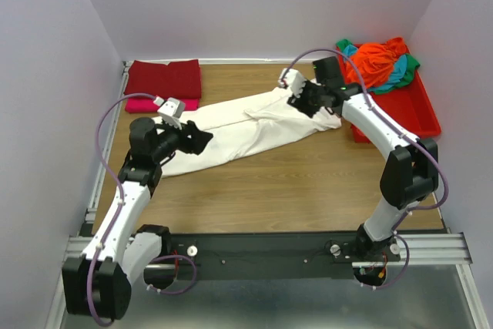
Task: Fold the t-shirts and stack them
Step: Fold the tshirt
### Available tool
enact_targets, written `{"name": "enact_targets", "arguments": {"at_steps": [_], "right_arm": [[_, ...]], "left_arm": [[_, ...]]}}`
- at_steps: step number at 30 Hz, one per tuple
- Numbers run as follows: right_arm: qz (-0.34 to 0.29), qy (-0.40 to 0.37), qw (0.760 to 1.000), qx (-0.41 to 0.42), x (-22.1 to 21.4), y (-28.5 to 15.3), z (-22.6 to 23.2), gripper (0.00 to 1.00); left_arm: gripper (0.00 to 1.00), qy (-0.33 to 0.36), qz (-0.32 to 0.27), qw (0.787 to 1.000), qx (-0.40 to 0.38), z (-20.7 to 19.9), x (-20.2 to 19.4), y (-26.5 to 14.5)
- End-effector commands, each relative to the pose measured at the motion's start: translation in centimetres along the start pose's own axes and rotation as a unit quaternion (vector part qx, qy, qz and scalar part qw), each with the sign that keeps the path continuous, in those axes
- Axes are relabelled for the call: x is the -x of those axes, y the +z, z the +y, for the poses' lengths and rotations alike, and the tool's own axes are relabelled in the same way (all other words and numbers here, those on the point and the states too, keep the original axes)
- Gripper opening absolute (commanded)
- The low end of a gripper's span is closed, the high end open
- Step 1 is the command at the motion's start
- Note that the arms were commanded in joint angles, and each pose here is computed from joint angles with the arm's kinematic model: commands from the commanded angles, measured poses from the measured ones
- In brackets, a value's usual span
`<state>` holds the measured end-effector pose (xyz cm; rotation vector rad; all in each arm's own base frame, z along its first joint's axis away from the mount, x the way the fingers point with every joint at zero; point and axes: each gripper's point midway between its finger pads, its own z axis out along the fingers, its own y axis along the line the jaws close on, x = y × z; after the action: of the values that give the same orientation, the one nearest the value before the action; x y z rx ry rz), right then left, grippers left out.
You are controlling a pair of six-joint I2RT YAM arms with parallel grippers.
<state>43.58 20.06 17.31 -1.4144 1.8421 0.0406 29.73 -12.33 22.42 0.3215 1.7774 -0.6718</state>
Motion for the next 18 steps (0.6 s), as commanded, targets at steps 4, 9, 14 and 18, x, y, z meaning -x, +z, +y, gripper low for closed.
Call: {"name": "enact_targets", "arguments": {"at_steps": [4,9,14,18], "right_arm": [[0.107,0.113,0.983,0.101,-13.3,-2.4,2.2,0.58],[0.125,0.195,0.968,0.094,-15.9,-1.9,-0.7,0.57],[0.138,0.22,0.96,0.102,-16.6,-0.9,-1.4,0.56],[0.15,0.222,0.958,0.103,-17.2,-0.2,-1.6,0.56]], "left_arm": [[0.73,-0.036,0.091,0.991,-0.095,-5.2,-3.6,4.4],[0.73,-0.037,0.166,0.981,-0.097,-5.8,-6.8,8.8],[0.73,-0.008,0.221,0.972,-0.076,-5.4,-9.4,11.8],[0.73,0.008,0.263,0.963,-0.064,-5.0,-12.0,13.3]]}}
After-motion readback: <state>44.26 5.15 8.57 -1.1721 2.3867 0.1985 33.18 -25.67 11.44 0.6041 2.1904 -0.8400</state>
